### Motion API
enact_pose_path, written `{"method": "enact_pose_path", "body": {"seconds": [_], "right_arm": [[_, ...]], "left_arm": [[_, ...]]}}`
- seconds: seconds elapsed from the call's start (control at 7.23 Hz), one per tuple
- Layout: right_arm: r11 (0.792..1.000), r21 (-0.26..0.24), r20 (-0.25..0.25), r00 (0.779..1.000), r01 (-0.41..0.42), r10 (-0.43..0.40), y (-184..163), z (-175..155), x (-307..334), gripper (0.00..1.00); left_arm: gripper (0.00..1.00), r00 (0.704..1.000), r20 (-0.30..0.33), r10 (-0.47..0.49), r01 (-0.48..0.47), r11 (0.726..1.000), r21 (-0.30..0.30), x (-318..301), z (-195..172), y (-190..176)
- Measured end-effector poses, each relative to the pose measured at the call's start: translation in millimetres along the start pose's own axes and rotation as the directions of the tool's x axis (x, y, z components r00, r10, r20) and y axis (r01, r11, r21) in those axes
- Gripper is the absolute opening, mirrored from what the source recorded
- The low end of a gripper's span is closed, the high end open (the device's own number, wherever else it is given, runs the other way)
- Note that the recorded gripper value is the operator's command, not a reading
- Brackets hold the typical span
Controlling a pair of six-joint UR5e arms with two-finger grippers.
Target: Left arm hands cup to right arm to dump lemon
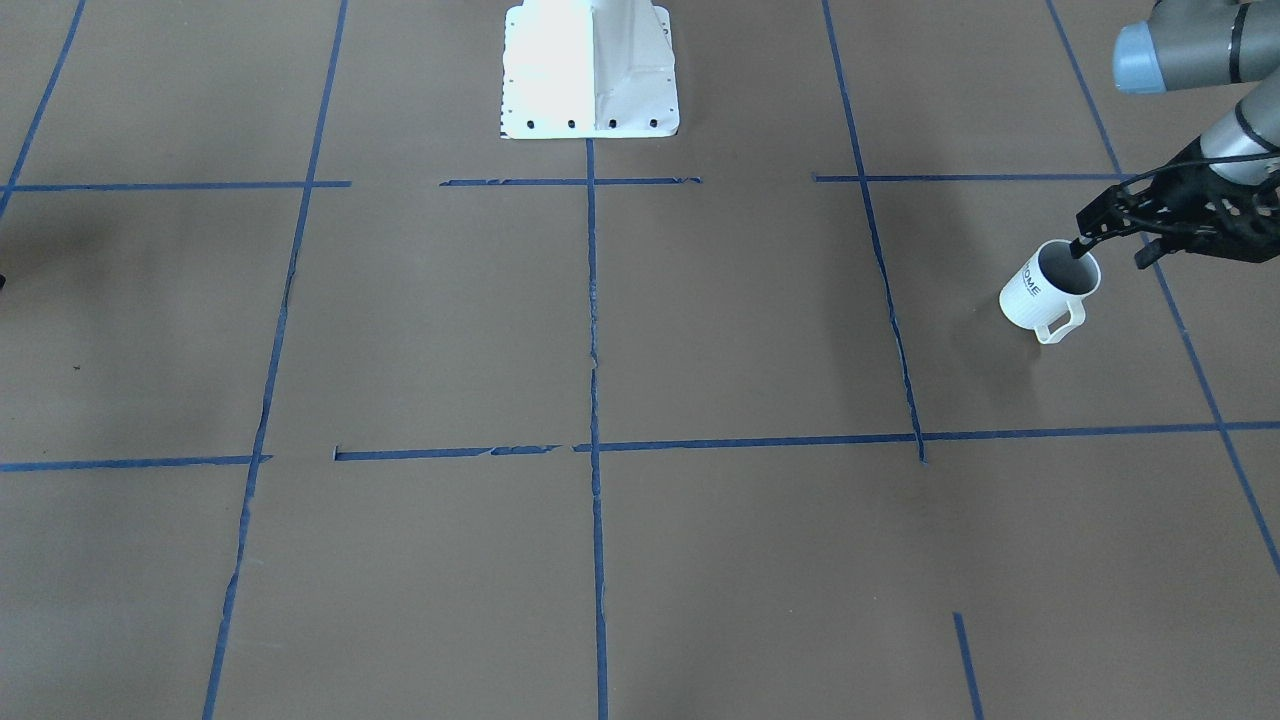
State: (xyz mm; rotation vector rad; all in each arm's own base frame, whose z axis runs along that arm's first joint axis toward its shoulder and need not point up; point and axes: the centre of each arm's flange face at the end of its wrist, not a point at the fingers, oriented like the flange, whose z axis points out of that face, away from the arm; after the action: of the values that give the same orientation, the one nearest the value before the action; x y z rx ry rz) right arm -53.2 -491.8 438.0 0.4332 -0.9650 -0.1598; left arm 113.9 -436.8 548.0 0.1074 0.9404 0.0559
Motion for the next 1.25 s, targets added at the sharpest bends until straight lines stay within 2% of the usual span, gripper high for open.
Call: {"method": "enact_pose_path", "body": {"seconds": [0.28, 0.55, 0.83, 0.97, 1.25], "right_arm": [[0.996, -0.071, -0.02, 0.998, -0.059, 0.057, 49.5, -1.3, 43.1, 1.0], [0.984, -0.154, -0.063, 0.995, -0.088, 0.079, 91.3, -2.8, 84.1, 1.0], [0.966, -0.243, -0.1, 0.993, -0.09, 0.067, 117.8, -18.0, 124.2, 1.0], [0.953, -0.28, -0.111, 0.99, -0.114, 0.085, 130.2, -25.2, 138.7, 1.0], [0.937, -0.308, -0.138, 0.982, -0.166, 0.128, 156.5, -34.6, 155.0, 1.0]], "left_arm": [[1.0, 0.999, -0.028, -0.018, 0.02, 0.997, 0.078, -22.9, -52.5, -6.0], [1.0, 1.0, 0.025, 0.018, -0.02, 0.994, 0.107, -73.0, -84.1, 0.7], [1.0, 0.997, 0.077, 0.015, -0.02, 0.998, 0.066, -125.1, -113.4, 12.9], [1.0, 0.996, 0.083, -0.028, 0.026, 0.999, 0.023, -138.2, -118.2, 20.5], [1.0, 0.991, 0.088, -0.098, 0.101, 0.994, -0.037, -148.6, -116.9, 33.6]]}}
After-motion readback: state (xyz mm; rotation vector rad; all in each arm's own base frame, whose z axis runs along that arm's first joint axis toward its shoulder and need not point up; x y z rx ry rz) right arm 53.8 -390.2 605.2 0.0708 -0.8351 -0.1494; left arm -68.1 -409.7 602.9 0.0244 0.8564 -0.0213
